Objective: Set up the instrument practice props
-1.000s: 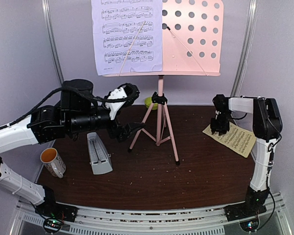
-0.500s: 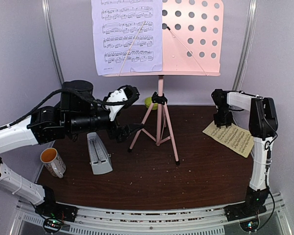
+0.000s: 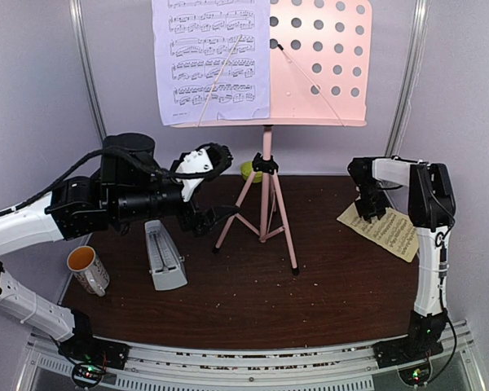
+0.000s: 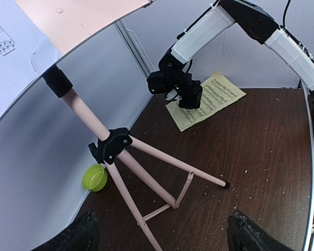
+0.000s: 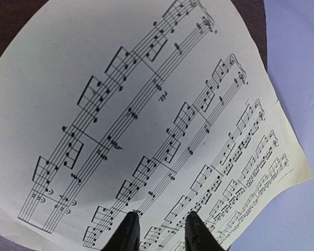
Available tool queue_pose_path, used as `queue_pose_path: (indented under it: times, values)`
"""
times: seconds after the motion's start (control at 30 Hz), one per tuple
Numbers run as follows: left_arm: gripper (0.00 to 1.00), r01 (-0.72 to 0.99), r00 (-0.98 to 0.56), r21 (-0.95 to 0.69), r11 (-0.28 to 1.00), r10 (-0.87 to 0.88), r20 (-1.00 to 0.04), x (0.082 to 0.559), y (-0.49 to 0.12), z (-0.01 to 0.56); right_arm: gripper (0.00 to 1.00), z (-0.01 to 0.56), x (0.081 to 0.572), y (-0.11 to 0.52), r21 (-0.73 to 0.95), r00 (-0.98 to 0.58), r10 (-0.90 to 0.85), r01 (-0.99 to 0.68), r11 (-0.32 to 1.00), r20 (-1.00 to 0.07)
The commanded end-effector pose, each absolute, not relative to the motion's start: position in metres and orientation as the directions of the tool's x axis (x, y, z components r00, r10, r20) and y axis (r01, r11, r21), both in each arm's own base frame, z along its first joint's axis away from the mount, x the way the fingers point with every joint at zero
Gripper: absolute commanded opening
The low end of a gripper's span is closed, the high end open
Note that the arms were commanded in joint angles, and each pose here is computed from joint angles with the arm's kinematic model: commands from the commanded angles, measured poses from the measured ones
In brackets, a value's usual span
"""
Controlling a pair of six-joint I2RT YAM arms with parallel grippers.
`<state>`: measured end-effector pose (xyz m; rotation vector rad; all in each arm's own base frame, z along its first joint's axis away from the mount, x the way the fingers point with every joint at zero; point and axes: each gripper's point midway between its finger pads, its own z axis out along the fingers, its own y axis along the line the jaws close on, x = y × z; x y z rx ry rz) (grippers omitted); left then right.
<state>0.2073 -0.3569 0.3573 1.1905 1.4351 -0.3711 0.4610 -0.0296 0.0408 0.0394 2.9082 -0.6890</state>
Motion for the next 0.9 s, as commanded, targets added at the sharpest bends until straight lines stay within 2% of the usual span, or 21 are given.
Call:
queue_pose_path:
  times: [0.0,0.2,0.27,0.37,0.83,0.87]
  values:
    - [0.86,0.795,0.216,0.408,0.449,0.419,-0.882,0.213,-0.355,0.367,0.27,0.035,0.455,-0.02,-0.456,-0.993,-0.053,0.001,0.89,-0.107]
    - [0.86,0.788,0.227,0.419,0.451,0.42,-0.879,0.218,-0.355,0.368,0.26,0.014,0.437,0.006,-0.372,-0.997,-0.077,-0.073,0.925,0.003]
    - [0.86,0.785,0.23,0.422,0.453,0.419,-0.878,0.22,-0.354,0.368,0.21,0.009,0.43,0.014,-0.363,-0.995,-0.088,-0.096,0.927,0.039]
    - [0.86,0.781,0.233,0.423,0.46,0.414,-0.88,0.222,-0.352,0.369,0.16,0.011,0.428,0.019,-0.358,-0.995,-0.089,-0.098,0.928,0.043]
    - [0.86,0.775,0.233,0.417,0.475,0.399,-0.887,0.228,-0.351,0.369,0.15,0.024,0.417,0.019,-0.208,-0.999,-0.033,-0.035,0.978,0.012]
    - [0.86,0.776,0.233,0.417,0.473,0.399,-0.887,0.228,-0.352,0.369,0.15,0.024,0.416,0.028,-0.143,-1.0,-0.028,-0.029,0.989,0.007]
